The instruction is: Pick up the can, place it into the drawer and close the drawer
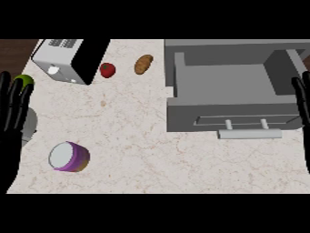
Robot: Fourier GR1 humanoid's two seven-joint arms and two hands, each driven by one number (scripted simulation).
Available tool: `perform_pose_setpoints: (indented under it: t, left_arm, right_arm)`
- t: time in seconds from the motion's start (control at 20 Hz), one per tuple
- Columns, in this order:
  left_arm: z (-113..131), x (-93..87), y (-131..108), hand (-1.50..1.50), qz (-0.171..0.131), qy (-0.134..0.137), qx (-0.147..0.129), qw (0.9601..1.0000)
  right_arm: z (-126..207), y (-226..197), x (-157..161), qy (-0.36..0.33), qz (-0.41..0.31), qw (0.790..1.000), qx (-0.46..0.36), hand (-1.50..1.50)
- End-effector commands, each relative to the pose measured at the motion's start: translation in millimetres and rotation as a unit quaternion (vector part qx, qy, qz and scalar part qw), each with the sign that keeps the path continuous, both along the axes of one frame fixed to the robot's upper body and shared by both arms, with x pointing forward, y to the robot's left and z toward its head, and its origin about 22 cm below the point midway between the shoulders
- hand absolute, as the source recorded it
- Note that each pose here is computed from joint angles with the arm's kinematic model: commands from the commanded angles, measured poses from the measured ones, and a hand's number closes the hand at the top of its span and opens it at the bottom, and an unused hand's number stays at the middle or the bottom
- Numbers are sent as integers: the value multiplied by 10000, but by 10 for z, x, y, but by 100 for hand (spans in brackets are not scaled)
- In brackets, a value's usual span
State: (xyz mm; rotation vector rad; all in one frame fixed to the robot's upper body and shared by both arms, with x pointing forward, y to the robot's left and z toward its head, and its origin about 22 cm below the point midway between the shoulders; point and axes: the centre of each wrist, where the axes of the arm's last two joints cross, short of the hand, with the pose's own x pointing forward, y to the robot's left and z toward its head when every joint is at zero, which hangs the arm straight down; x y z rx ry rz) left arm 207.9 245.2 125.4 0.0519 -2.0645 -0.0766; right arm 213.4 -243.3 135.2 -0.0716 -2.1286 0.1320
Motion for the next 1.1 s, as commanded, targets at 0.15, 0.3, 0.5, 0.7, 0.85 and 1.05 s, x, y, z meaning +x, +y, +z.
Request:
perform_pose_setpoints:
  t: [0.15, 0.3, 0.5, 0.7, 0.85, 1.05]
  left_arm:
    - [-96, -264, -35, -150, 1865, -118, 37, 9824]
    - [-396, -474, 289, -150, 3295, 1269, -650, 9333]
    - [-268, -701, 63, -150, 3633, 1549, -1132, 9117]
    - [-90, -911, -174, -150, 3923, 1502, -1202, 8995]
    - [-133, -902, -339, -150, 3967, 1516, -1136, 8982]
    - [-70, -905, -453, -150, 3951, 1532, -1175, 8981]
  right_arm:
    - [-70, -34, -20, 109, -172, 9994, 280, -150]
    - [-364, -208, -95, 1260, -854, 9871, 506, -150]
    - [-370, -175, -78, 1637, -886, 9807, 593, -150]
    - [-289, -259, -81, 1585, -931, 9815, 532, -150]
    - [-398, -202, -168, 1597, -918, 9813, 565, -150]
    - [-459, -212, -276, 1588, -825, 9822, 577, -150]
